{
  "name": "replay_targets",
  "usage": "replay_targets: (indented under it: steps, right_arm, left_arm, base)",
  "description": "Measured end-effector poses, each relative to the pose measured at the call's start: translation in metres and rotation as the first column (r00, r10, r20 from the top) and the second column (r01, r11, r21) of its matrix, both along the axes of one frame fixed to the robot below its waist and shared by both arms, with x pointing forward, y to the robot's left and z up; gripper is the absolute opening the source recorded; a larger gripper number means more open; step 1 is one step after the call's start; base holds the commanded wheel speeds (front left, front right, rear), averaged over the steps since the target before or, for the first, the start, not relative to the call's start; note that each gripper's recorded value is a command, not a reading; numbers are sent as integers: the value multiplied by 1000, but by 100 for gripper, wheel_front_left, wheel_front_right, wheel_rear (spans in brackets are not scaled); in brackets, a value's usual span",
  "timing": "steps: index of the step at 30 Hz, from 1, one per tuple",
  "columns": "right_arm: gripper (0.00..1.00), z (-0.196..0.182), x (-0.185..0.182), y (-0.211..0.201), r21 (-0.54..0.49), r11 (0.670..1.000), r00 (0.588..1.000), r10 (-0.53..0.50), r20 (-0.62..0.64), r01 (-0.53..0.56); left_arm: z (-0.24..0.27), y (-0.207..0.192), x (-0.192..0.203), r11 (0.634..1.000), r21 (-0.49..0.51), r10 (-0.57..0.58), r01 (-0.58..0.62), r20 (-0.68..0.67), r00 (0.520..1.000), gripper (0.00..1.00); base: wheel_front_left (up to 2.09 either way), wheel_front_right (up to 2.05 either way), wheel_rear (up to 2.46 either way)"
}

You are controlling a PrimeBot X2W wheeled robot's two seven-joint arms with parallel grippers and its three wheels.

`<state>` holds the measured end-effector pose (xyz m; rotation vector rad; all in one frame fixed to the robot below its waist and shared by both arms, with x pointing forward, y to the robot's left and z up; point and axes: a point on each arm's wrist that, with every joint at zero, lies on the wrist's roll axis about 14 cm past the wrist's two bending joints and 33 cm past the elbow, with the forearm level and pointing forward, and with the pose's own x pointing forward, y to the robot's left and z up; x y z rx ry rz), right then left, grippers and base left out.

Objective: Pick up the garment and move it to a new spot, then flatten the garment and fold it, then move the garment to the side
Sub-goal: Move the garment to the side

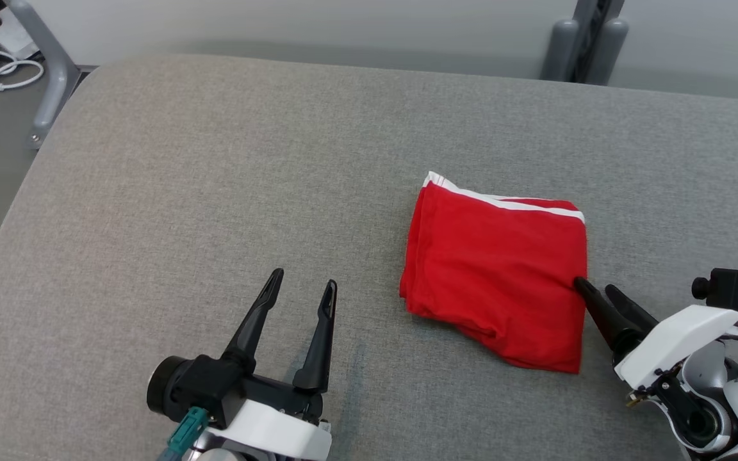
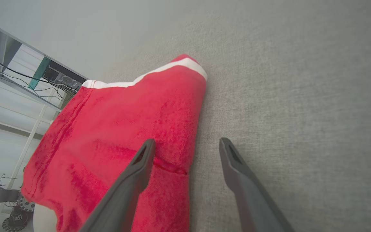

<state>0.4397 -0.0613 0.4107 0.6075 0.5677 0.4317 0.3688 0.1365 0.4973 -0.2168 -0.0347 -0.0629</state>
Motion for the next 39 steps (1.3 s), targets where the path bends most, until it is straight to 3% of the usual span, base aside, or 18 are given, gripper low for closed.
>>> replay_targets:
  steps: [5, 17, 18, 19, 20, 28, 39]
  right_arm:
    - [100, -14, -2, 21, 53, 995, 991, 90, -103, -85]
    - [100, -17, 10, 61, 107, 974, 969, 211, -130, -198]
    - [79, -18, 10, 63, 104, 973, 967, 220, -130, -208]
    - [34, -18, 11, 66, 102, 971, 965, 230, -129, -218]
    - [0, -18, 11, 68, 102, 970, 964, 235, -127, -223]
    - [0, -11, 9, 71, 92, 967, 966, 247, -83, -239]
    - [0, 5, 10, -4, -155, 958, 970, 244, 5, -240]
  left_arm:
    - [-5, 5, 0, 1000, 3, 20, -20, -19, 1000, 100]
    - [-8, 13, -1, 999, 11, 54, -54, -37, 998, 100]
    - [-9, 14, -2, 998, 10, 56, -56, -39, 998, 100]
    - [-9, 13, -3, 998, 11, 55, -55, -42, 998, 100]
    - [-10, 13, -3, 998, 12, 54, -54, -44, 998, 100]
    - [-11, 4, -2, 999, 19, 28, -27, -44, 999, 100]
    - [-2, -55, 14, 984, 12, -176, 176, 6, 984, 100]
  base:
    - [0, 0, 0]
    - [0, 0, 0]
    - [0, 0, 0]
    - [0, 0, 0]
    - [0, 0, 0]
    - [0, 0, 0]
    - [0, 0, 0]
